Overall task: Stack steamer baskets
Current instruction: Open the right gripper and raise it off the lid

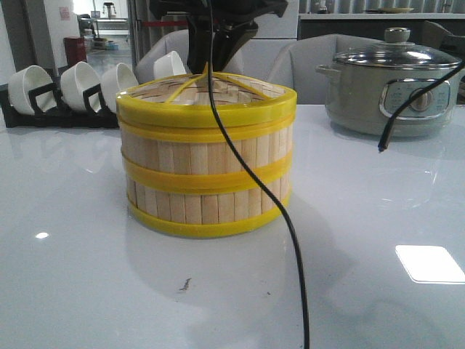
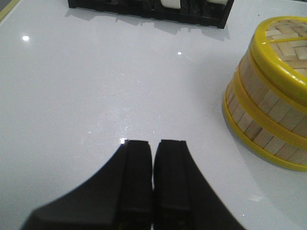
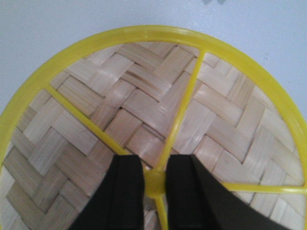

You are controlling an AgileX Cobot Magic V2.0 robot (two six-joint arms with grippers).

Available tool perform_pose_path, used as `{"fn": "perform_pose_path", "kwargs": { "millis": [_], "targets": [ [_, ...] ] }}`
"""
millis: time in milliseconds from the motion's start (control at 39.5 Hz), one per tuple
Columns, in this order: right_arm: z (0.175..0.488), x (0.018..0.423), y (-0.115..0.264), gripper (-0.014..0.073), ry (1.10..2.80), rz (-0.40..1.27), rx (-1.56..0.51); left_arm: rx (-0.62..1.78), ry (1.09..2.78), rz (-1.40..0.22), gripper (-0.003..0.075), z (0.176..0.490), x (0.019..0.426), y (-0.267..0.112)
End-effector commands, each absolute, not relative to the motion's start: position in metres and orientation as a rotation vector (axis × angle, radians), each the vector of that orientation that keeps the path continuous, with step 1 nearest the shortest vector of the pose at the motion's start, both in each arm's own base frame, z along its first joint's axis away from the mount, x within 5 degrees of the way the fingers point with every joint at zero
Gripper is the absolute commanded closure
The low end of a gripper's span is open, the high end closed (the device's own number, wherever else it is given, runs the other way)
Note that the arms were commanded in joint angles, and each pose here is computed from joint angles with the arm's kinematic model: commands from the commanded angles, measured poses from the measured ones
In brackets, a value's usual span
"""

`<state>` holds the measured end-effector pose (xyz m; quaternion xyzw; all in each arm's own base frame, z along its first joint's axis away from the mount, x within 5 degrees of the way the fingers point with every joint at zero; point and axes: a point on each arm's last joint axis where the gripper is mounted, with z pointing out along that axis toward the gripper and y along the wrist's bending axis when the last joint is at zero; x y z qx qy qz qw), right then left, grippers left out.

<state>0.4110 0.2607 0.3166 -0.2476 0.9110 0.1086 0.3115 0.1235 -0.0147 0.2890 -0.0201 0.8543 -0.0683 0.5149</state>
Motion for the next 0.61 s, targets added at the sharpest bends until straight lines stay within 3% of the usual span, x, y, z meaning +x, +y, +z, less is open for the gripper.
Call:
{"fn": "perform_pose_path", "kwargs": {
  "millis": [0, 76, 152, 582],
  "targets": [
    [0.355, 0.401, 0.255, 0.0369, 2.303, 0.315, -0.636, -0.054, 1.942, -0.195, 0.0632, 0.306, 0.126, -0.016],
    [0.357, 0.401, 0.255, 0.0207, 2.291, 0.318, -0.633, -0.054, 1.942, -0.195, 0.0632, 0.306, 0.126, -0.016],
    [0.360, 0.400, 0.254, 0.0124, 2.280, 0.321, -0.630, -0.054, 1.942, -0.195, 0.0632, 0.306, 0.126, -0.016],
    [0.401, 0.395, 0.244, 0.0124, 2.086, 0.330, -0.575, -0.054, 1.942, -0.195, 0.0632, 0.306, 0.126, -0.016]
  ]
}}
